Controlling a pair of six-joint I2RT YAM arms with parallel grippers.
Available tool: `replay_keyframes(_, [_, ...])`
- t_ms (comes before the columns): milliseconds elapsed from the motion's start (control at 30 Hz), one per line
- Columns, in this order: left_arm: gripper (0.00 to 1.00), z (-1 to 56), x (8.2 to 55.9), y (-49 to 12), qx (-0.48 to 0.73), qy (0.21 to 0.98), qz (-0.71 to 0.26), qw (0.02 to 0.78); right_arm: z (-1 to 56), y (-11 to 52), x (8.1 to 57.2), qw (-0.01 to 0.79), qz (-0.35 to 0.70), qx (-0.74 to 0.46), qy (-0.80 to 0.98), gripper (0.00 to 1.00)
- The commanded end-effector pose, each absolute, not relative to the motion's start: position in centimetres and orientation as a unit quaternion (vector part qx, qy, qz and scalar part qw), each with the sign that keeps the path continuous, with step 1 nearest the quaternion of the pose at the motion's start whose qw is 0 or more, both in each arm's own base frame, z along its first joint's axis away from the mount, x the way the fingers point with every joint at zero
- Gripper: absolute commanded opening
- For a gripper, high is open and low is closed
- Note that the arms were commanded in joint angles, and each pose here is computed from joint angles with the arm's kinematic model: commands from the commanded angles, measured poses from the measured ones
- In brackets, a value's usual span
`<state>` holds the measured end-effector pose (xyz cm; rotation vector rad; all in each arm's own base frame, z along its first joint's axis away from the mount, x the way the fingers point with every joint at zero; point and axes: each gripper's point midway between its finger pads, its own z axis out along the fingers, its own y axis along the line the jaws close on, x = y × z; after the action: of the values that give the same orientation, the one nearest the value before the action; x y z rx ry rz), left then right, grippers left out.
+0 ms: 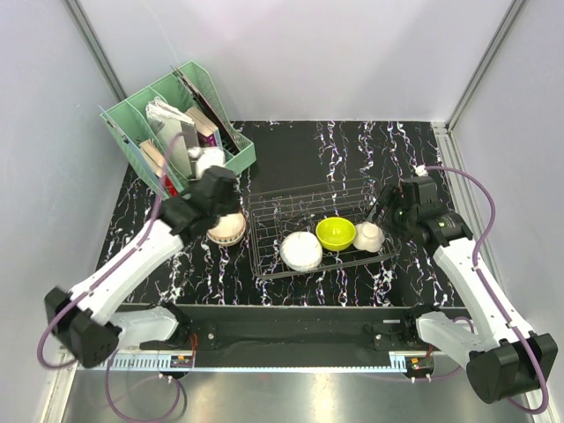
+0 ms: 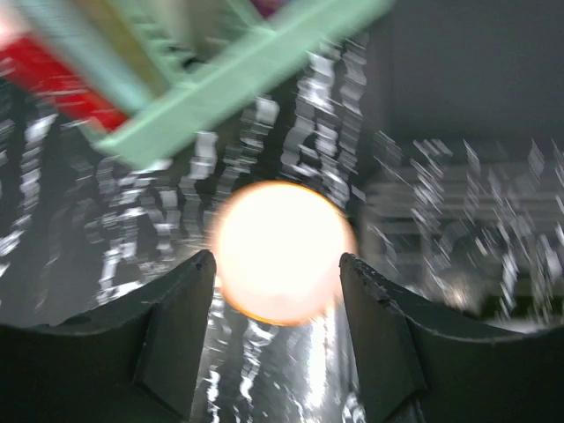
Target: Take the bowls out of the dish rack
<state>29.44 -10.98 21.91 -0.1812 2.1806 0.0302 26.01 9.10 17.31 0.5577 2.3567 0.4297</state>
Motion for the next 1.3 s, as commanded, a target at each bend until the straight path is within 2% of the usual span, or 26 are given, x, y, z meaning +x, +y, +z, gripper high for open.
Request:
replay_keyframes(0, [0.65, 20.7, 28.5, -18.7, 0.084, 0.895, 0.007, 0.438, 19.2, 9.8, 26.8, 0.35, 0.187, 0.197, 0.896, 0.8])
replay_keyframes(67, [0.67, 19.8, 28.0, -20.8, 0.139, 0.892, 0.021, 0.429, 18.9, 10.1, 26.6, 0.344, 0.193, 0.191, 0.899, 0.8])
replay_keyframes(167, [0.75, 18.7, 26.9, -23.1, 0.196, 0.88, 0.054, 0.428, 18.7, 10.0, 26.2, 0.343, 0.193, 0.186, 0.9, 0.8])
replay_keyframes(267, [0.75, 17.7, 25.8, -24.0, 0.234, 0.876, 0.056, 0.419, 18.3, 10.3, 25.8, 0.336, 0.197, 0.179, 0.903, 0.8])
replay_keyframes(500, [0.76, 17.4, 23.3, -25.1, 0.267, 0.876, -0.02, 0.401, 17.3, 11.5, 25.9, 0.314, 0.222, 0.17, 0.907, 0.81])
replay_keyframes(667, [0.78, 17.7, 22.7, -27.5, 0.247, 0.882, -0.086, 0.392, 17.8, 13.1, 26.2, 0.301, 0.262, 0.161, 0.902, 0.82])
replay_keyframes(933, [0.79, 16.6, 21.4, -31.2, 0.215, 0.905, -0.167, 0.327, 18.9, 13.7, 26.8, 0.309, 0.278, 0.153, 0.897, 0.82])
replay_keyframes(1033, [0.79, 15.6, 21.1, -30.5, 0.174, 0.92, -0.195, 0.292, 18.6, 13.6, 26.9, 0.308, 0.274, 0.154, 0.898, 0.82])
replay_keyframes(1267, [0.79, 17.3, 21.7, -27.8, 0.077, 0.924, -0.237, 0.29, 17.5, 13.8, 27.1, 0.296, 0.273, 0.157, 0.902, 0.82])
